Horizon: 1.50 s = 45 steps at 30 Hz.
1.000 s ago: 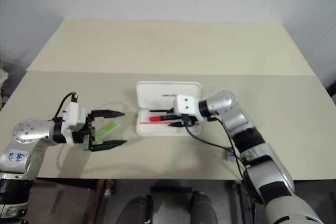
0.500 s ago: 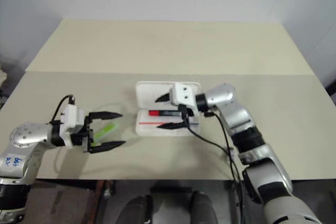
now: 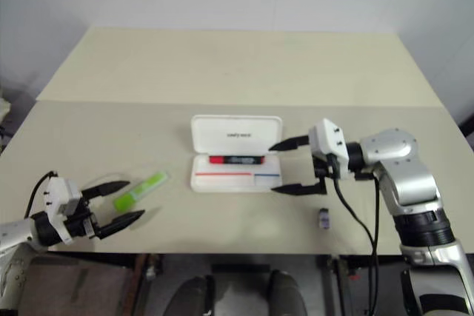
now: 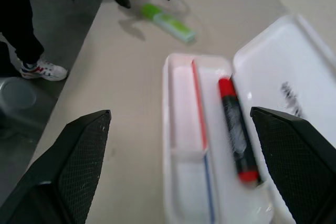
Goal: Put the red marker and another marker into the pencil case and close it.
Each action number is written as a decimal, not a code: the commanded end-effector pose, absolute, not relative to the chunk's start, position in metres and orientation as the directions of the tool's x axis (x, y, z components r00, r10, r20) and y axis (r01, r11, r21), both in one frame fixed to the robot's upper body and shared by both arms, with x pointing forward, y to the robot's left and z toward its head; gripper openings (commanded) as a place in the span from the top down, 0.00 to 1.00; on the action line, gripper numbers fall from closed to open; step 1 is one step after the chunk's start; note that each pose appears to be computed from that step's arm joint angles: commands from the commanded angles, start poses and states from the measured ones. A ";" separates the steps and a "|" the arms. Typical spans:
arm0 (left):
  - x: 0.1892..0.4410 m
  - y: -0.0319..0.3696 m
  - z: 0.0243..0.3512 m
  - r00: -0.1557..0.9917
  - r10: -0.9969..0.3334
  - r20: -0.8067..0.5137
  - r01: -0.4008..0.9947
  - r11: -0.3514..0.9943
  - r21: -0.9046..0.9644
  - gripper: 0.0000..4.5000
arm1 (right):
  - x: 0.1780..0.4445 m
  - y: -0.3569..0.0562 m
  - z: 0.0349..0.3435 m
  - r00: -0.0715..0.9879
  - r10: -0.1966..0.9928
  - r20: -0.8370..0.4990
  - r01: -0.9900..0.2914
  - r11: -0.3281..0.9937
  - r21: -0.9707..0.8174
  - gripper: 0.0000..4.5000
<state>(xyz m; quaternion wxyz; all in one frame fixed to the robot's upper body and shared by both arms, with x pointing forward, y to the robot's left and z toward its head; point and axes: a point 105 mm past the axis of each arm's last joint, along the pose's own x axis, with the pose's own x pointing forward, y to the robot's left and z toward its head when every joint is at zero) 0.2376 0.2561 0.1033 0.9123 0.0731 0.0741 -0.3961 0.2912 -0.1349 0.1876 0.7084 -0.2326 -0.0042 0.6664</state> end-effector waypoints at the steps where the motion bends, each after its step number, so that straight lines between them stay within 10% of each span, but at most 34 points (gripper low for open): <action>1: 0.244 0.259 0.102 0.686 -0.707 -0.171 0.725 0.684 0.080 0.00 | 0.290 -0.133 0.206 0.147 0.953 -0.264 -0.907 0.024 -0.421 0.00; 15: 0.281 0.252 0.081 0.687 -0.706 -0.172 0.721 0.692 0.040 0.00 | 0.285 -0.129 0.206 0.184 0.953 -0.242 -0.902 0.066 -0.426 0.00; 27: 0.281 0.246 0.069 0.676 -0.709 -0.202 0.730 0.682 0.052 0.75 | 0.283 -0.126 0.211 0.198 0.956 -0.215 -0.895 0.087 -0.437 0.00; 45: 0.285 0.206 0.141 0.520 -0.849 -0.094 0.820 0.465 0.334 0.75 | 0.286 -0.128 0.200 0.198 0.957 -0.214 -0.909 0.098 -0.406 0.00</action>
